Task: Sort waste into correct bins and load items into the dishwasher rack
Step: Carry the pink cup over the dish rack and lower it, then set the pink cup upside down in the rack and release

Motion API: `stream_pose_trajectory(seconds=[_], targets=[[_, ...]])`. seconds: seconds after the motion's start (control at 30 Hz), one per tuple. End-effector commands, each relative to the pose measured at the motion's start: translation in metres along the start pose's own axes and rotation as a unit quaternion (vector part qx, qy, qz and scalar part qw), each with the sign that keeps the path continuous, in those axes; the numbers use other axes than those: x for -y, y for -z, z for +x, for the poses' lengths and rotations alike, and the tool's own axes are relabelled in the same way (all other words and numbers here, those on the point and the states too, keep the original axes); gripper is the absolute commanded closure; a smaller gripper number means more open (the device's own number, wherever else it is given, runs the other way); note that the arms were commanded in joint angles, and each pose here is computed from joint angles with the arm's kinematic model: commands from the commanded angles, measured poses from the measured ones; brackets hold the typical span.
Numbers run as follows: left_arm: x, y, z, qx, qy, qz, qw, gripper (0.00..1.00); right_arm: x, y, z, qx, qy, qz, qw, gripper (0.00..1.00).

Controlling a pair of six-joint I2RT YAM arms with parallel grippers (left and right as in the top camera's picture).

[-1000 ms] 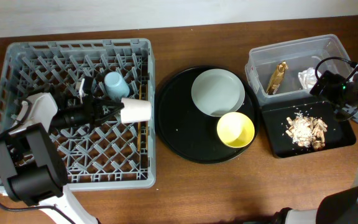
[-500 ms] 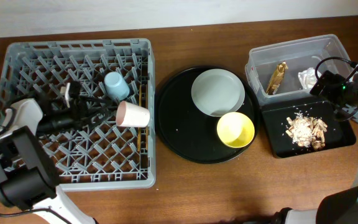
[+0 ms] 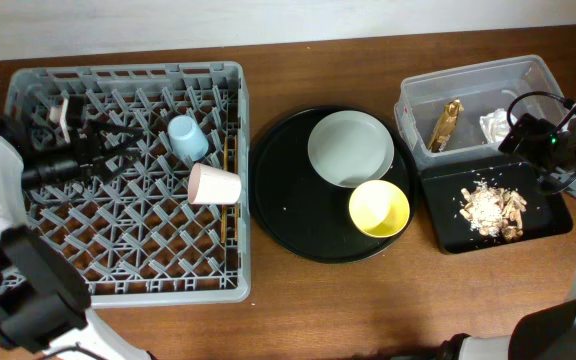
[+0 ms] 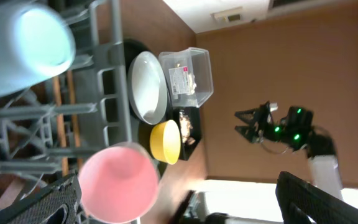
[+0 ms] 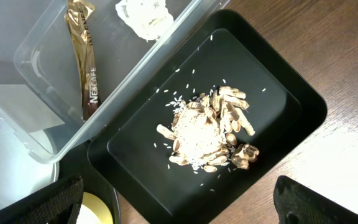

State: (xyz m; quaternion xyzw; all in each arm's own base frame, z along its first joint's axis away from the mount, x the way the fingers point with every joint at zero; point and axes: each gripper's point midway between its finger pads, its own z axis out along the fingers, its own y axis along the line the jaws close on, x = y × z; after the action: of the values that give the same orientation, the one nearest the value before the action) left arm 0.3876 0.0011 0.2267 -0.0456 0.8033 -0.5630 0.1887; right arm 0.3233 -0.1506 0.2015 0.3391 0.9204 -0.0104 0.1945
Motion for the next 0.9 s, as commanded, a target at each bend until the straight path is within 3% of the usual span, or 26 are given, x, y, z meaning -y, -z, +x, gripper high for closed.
stream_pose_trajectory(seconds=[0.0,0.03,0.23,0.4,0.53,0.77,0.87], targets=[[0.045,-0.014,0.011,-0.020,-0.052,0.003,0.998,0.01,0.000,0.006,-0.002,0.009,-0.005,-0.003,1.000,0.01],[0.048,-0.021,0.017,-0.035,-0.047,0.005,0.998,0.97,0.000,0.006,-0.002,0.010,-0.005,-0.003,1.000,0.01],[0.060,-0.078,0.060,-0.135,-0.054,0.014,0.989,1.00,0.000,0.006,-0.002,0.009,-0.005,-0.003,1.000,0.01],[0.060,-0.091,0.077,-0.174,-0.052,-0.003,0.983,1.00,0.000,0.006,-0.002,0.009,-0.005,-0.003,1.000,0.01],[0.040,-0.085,0.089,-0.206,-0.043,-0.061,0.976,1.00,0.000,0.006,-0.002,0.009,-0.005,-0.003,1.000,0.02],[0.008,-0.092,0.108,-0.220,-0.015,-0.068,0.973,1.00,0.000,0.006,-0.002,0.009,-0.005,-0.003,1.000,0.01],[-0.021,-0.094,0.109,-0.214,0.010,-0.112,0.970,1.00,0.000,0.006,-0.002,0.010,-0.005,-0.003,1.000,0.01]])
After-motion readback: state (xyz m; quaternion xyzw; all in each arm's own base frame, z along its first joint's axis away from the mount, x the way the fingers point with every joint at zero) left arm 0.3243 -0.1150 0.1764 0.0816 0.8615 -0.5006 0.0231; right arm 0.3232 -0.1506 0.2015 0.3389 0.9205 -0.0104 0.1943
